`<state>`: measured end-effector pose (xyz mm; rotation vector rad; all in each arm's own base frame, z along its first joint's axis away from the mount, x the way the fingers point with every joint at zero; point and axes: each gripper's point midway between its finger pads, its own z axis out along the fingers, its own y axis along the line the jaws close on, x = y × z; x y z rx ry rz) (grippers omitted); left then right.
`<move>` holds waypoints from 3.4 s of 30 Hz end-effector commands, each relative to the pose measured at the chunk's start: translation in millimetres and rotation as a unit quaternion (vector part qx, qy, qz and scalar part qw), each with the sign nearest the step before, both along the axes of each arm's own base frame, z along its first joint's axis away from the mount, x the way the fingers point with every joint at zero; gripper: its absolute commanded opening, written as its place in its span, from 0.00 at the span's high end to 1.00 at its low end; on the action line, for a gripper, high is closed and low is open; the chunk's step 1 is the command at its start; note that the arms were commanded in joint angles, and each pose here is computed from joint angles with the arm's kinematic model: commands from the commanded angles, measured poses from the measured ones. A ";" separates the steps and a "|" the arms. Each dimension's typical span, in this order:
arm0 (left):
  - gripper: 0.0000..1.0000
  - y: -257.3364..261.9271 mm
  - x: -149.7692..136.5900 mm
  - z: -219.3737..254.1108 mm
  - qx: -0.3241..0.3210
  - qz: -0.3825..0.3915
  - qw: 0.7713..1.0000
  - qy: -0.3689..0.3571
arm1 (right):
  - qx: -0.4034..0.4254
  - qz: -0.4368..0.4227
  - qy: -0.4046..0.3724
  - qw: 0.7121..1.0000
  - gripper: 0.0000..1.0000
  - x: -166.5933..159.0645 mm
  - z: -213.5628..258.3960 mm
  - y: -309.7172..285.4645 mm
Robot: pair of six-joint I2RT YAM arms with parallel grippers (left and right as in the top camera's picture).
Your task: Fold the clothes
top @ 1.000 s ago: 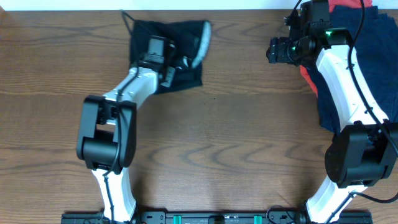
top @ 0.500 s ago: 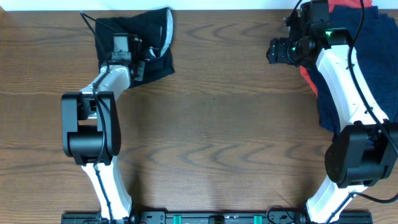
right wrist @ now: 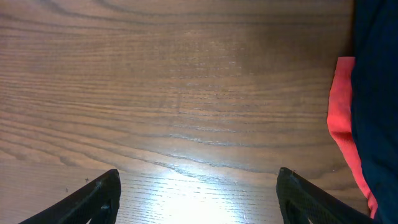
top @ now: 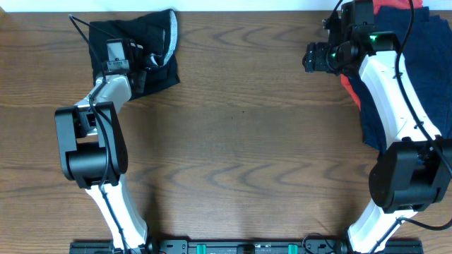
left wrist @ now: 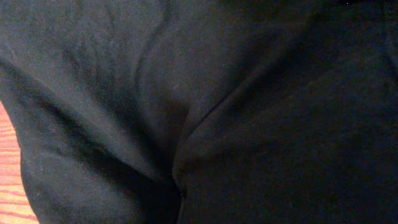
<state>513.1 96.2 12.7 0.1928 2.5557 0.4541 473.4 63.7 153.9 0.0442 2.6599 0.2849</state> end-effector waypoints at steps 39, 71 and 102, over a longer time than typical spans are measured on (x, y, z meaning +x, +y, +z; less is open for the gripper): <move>0.02 -1.8 -68.1 167.7 0.001 0.098 0.992 -0.073 | -0.014 0.032 -0.017 0.999 0.01 4.1 3.7 0.9; 0.02 -45.6 -95.6 219.0 -0.109 0.102 0.981 -0.126 | -0.020 0.089 -0.289 0.953 0.01 -82.8 241.5 21.3; 0.02 -45.6 -95.6 219.0 -0.109 0.102 0.981 -0.126 | -0.101 0.014 -0.408 0.907 0.01 -156.7 113.8 -40.4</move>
